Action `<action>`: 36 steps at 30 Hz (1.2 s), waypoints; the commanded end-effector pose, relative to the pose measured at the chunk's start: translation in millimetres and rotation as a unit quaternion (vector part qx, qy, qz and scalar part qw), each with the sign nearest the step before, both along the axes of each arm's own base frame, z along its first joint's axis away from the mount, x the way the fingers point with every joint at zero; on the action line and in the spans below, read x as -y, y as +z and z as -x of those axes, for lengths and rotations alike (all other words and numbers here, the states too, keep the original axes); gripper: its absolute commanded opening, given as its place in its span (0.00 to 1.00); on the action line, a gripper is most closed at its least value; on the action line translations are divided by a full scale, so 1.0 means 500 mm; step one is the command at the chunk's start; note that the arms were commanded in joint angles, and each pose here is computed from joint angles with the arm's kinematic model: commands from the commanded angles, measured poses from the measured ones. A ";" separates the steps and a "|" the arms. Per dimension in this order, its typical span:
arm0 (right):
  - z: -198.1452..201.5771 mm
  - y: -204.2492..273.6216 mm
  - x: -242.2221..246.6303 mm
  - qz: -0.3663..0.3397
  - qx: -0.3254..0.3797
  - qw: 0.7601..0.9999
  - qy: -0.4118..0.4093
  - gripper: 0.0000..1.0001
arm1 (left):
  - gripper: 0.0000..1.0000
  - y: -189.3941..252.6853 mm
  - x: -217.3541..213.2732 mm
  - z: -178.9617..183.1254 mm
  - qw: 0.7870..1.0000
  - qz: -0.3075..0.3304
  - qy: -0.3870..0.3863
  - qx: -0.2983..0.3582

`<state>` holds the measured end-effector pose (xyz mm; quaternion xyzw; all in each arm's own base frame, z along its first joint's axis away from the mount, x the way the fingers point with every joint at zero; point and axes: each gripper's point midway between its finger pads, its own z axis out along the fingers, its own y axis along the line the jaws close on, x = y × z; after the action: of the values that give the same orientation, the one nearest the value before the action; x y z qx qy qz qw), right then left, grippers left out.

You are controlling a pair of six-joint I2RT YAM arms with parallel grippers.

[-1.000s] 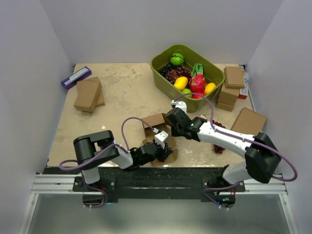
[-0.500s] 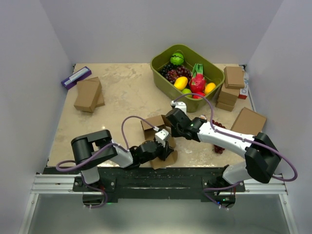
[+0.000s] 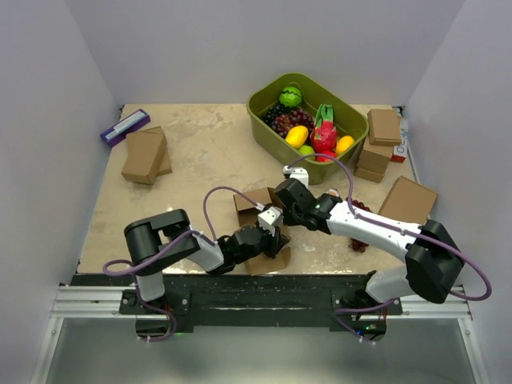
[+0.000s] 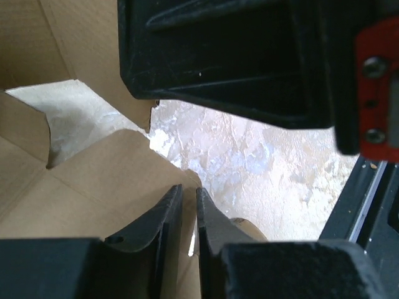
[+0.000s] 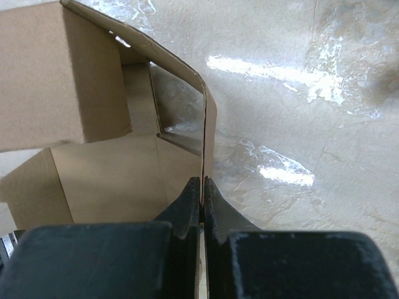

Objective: Fold the paper box

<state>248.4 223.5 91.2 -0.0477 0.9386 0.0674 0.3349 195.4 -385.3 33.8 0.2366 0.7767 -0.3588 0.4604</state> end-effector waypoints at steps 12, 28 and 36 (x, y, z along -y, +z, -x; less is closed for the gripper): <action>0.022 -0.009 -0.034 -0.050 -0.015 0.999 0.012 0.00 | 0.17 -0.075 -0.026 0.034 0.999 -0.012 -0.016 -0.036; 0.042 0.008 -0.030 -0.049 -0.014 0.999 0.010 0.54 | 0.17 -0.061 -0.018 0.035 0.999 -0.009 -0.026 -0.030; 0.009 0.114 -0.001 -0.080 0.043 0.996 0.002 0.82 | 0.34 -0.003 0.008 0.035 0.998 -0.022 -0.050 0.013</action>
<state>223.6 206.7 96.7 -0.0352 0.9417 0.0769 0.3257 182.8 -385.1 32.0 0.2429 0.7642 -0.3910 0.4518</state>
